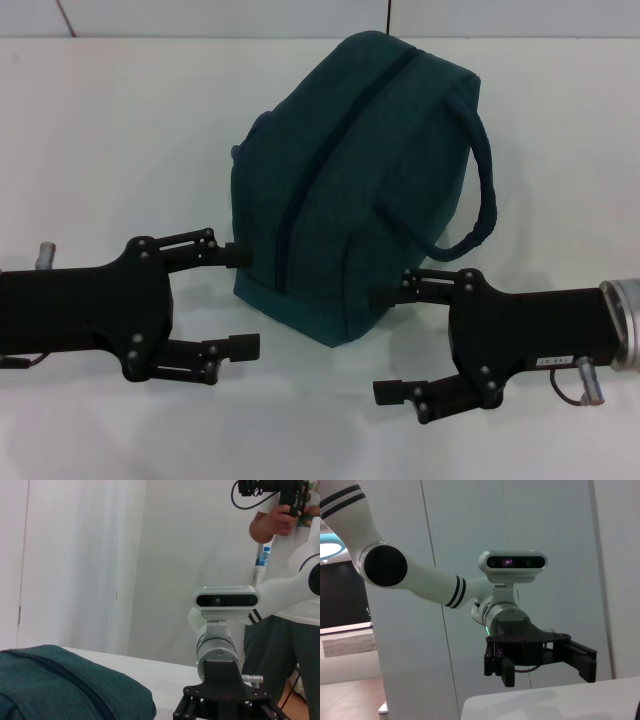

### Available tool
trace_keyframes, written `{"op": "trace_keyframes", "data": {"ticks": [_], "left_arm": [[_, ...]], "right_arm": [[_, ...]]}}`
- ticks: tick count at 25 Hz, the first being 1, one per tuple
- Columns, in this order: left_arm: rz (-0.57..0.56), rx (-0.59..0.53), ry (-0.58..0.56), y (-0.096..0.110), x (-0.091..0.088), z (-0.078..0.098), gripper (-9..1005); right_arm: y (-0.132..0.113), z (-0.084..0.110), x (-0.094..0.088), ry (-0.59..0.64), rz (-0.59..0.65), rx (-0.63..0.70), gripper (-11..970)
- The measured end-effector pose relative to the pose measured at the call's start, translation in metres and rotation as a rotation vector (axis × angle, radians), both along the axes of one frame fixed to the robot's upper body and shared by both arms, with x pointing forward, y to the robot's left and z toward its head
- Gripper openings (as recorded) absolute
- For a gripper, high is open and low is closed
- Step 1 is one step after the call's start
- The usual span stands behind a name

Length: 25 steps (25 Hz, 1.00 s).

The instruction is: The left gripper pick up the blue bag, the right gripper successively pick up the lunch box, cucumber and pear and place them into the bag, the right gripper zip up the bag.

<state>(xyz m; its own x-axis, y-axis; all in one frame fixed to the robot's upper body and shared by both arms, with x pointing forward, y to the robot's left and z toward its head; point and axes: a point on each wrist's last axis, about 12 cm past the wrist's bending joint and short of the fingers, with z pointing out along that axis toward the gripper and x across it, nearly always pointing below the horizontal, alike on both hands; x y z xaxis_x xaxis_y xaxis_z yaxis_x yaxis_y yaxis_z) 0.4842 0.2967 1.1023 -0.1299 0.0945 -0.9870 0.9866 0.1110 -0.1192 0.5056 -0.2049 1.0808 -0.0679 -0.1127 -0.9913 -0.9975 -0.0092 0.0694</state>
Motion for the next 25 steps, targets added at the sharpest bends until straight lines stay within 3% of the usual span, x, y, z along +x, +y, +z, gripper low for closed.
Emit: {"op": "trace_keyframes", "data": {"ticks": [25], "left_arm": [[-0.003,-0.003,-0.013,-0.0009,0.0041,0.0033,879]], "right_arm": [[-0.0005,-0.002,-0.0012,0.016,-0.008,0.006,888]]}}
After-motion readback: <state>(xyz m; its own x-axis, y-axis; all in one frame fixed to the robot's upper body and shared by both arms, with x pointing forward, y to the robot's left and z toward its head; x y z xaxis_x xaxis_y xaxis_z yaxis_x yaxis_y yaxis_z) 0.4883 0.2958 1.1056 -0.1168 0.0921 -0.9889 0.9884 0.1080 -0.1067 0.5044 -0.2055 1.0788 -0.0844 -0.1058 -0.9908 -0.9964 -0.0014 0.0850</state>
